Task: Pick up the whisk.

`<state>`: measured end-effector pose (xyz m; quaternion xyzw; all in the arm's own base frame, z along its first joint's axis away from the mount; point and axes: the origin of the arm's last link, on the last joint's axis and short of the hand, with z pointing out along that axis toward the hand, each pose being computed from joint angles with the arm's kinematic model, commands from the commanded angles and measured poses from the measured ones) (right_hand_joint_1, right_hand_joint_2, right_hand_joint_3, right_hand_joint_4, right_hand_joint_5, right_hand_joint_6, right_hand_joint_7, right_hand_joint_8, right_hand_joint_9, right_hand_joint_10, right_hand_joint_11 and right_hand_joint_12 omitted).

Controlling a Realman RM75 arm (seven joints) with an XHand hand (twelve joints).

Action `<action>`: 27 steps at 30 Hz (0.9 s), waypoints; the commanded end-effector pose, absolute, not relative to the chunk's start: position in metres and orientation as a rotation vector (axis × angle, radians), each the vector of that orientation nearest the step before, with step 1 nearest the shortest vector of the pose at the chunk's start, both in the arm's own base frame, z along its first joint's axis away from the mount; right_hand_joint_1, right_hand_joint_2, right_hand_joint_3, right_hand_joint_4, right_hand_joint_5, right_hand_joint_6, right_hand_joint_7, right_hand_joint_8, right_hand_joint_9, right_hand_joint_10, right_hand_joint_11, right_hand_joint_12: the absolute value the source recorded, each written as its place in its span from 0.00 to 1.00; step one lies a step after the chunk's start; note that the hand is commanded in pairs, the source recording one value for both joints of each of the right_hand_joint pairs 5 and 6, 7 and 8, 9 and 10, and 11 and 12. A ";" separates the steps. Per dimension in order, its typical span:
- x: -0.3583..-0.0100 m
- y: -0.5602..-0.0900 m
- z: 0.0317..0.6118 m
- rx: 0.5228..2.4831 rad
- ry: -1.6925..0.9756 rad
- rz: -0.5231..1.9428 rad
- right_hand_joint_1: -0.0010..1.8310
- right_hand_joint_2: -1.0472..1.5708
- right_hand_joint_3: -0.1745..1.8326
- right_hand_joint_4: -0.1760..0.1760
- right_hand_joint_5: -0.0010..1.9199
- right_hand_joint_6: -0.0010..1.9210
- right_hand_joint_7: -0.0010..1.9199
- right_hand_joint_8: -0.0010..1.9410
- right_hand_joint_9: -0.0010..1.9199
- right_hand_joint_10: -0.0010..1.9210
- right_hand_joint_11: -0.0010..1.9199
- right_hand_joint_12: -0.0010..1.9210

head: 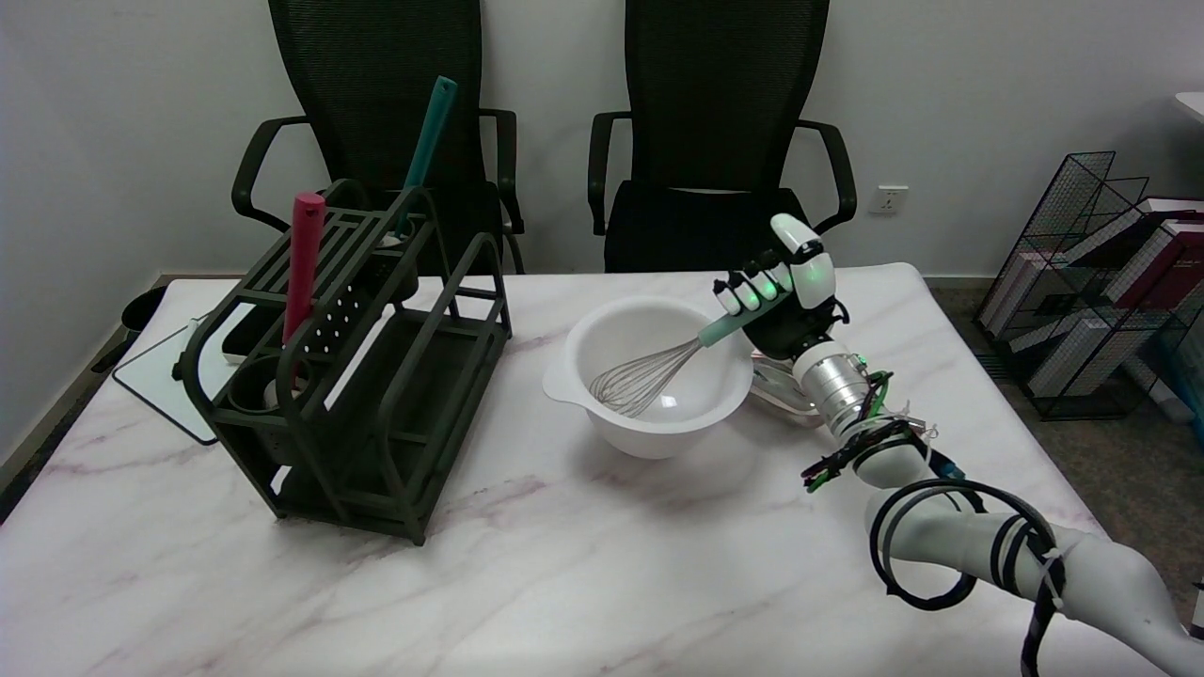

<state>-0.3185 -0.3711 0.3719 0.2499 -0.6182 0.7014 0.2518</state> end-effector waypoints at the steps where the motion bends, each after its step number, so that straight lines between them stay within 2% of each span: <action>1: -0.310 -0.375 0.372 0.743 -1.671 1.896 0.51 0.71 0.45 0.50 1.00 1.00 1.00 0.99 1.00 1.00 0.90 0.90; 9: -0.300 -0.376 0.372 0.809 -1.658 1.891 0.59 0.86 0.41 0.50 1.00 1.00 1.00 0.99 1.00 1.00 0.98 0.98; 13: -0.297 -0.375 0.370 0.811 -1.668 1.910 0.58 1.00 0.36 0.50 1.00 1.00 1.00 0.99 1.00 1.00 1.00 1.00; 18: -0.285 -0.372 0.361 0.843 -1.705 1.939 0.64 1.00 0.30 0.50 1.00 1.00 1.00 0.99 1.00 1.00 1.00 1.00; 27: -0.259 -0.358 0.358 0.903 -1.752 1.983 0.66 1.00 0.25 0.50 1.00 1.00 1.00 0.99 1.00 1.00 1.00 1.00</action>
